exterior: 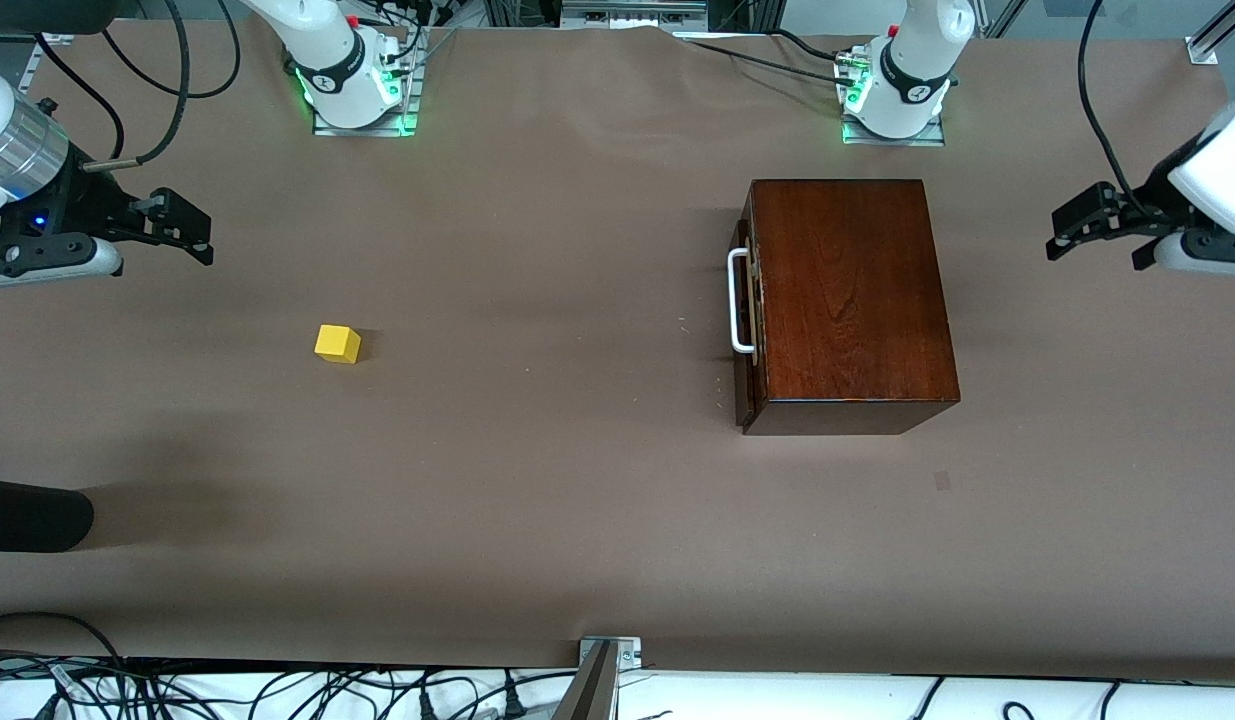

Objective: Open drawer, take yellow block, close drawer

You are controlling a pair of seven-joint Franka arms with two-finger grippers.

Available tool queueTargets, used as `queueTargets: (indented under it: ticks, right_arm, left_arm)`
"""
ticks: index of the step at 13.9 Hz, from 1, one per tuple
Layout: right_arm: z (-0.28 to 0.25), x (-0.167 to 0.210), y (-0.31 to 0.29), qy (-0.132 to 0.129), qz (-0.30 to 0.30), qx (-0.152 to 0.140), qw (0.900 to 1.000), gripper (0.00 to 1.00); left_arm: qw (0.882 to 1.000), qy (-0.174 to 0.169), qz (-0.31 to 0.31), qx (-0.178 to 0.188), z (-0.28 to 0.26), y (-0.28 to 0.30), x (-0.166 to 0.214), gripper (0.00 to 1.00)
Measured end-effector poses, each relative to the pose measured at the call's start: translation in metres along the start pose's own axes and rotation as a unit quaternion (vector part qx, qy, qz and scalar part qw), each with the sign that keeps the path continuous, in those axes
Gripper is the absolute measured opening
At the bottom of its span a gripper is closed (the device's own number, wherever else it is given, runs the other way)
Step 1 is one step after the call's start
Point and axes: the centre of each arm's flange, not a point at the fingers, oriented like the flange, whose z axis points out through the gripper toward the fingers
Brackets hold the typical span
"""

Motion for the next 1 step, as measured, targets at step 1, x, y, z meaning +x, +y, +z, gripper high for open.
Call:
queueTargets:
  ticks: [1]
  right_arm:
    - [0.0,0.0,-0.0001,0.0,0.0,0.0,1.0,1.0]
  left_arm:
    - [1.0,0.001,-0.006,0.0,-0.0004,0.0,-0.0046,1.0]
